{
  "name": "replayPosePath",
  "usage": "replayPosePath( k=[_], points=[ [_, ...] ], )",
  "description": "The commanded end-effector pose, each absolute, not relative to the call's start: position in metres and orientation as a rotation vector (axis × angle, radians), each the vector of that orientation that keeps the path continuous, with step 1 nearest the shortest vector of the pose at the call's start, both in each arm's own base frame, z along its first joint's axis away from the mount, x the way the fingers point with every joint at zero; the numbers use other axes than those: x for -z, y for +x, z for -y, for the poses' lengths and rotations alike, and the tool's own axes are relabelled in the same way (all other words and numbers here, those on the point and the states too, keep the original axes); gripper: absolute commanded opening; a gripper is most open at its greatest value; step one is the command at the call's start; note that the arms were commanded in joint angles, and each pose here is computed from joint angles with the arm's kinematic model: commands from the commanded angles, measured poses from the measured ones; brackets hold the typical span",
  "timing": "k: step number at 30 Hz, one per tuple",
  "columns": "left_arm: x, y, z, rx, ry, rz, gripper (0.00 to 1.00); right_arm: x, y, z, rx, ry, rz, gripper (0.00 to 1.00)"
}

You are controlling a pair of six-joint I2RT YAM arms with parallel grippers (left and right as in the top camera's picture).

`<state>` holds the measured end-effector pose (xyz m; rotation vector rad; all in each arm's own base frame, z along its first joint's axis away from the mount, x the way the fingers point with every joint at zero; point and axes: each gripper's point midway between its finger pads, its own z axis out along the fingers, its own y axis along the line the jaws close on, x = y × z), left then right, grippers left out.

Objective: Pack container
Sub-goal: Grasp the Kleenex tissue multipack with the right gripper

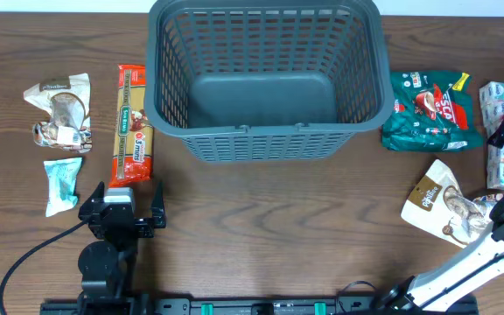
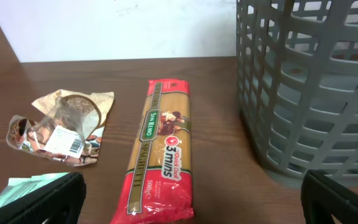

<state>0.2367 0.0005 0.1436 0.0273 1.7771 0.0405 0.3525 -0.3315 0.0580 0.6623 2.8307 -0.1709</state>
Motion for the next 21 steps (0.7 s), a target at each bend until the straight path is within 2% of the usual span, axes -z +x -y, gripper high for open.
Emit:
replayPosePath(
  k=[1, 21],
  points=[
    [-0.13, 0.235, -0.001, -0.05, 0.032, -1.816, 0.99, -0.053, 0.361, 0.33, 0.155, 0.596, -2.833, 0.99],
    [-0.13, 0.235, -0.001, -0.049, 0.032, -1.815, 0.99, -0.005, 0.355, 0.307, 0.031, 0.554, -2.83, 0.99]
  ],
)
